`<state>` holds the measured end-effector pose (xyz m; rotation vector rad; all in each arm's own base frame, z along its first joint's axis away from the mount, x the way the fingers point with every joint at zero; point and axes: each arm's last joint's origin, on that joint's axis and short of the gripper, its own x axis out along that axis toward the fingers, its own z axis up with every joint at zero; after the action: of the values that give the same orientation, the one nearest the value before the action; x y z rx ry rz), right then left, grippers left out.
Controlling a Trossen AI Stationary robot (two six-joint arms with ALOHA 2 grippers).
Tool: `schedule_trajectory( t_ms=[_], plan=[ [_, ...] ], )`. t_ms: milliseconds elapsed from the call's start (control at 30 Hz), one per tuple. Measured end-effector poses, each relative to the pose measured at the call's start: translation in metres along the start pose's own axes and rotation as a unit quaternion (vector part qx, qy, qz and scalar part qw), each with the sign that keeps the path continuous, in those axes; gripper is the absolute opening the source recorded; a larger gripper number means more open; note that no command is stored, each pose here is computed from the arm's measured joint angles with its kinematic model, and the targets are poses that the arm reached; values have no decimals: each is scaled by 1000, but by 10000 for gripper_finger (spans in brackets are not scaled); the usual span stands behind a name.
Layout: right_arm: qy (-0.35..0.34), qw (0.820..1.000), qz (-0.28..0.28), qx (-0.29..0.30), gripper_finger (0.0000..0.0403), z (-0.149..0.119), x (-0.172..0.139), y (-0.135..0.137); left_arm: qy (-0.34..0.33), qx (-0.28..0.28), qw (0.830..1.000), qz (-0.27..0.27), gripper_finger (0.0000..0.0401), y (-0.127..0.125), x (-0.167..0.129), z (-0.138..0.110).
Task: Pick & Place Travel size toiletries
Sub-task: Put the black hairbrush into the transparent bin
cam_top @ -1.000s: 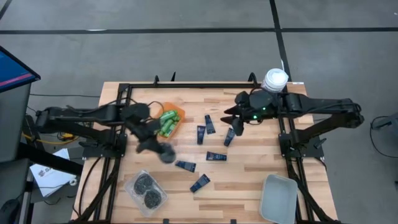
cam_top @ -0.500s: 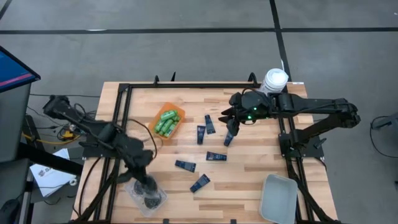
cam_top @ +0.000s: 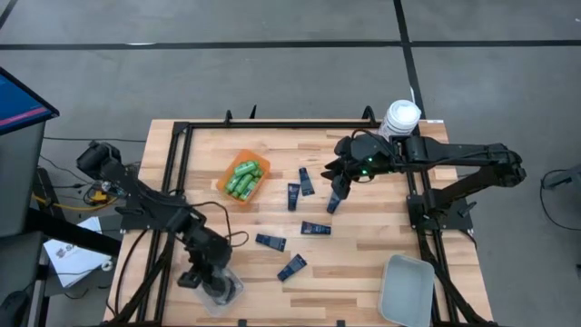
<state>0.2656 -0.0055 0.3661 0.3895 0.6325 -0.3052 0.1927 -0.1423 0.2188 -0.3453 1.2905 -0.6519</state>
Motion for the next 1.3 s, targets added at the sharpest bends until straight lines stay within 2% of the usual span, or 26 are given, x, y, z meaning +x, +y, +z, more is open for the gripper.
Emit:
schedule_trajectory(
  t_ms=[267,400,600,833,1000,1300],
  plan=[
    [-2,1000,-7,-2,131,2,1,-4,29,-2,1000,11,31,5,8,-2],
    [1,1000,-8,-2,133,1,1,-5,40,-8,999,16,46,6,8,-4],
    [8,1000,-11,-4,156,0,1,-5,44,-2,999,18,89,6,8,-5],
    [23,1000,-19,-7,193,-3,1,-7,52,0,999,6,157,6,8,-5],
    [35,999,-24,-9,207,-5,0,-8,71,-30,997,-17,192,3,4,-9],
    [37,999,-25,-13,206,-5,0,-8,51,-34,997,-45,191,-5,-17,-16]
  ],
)
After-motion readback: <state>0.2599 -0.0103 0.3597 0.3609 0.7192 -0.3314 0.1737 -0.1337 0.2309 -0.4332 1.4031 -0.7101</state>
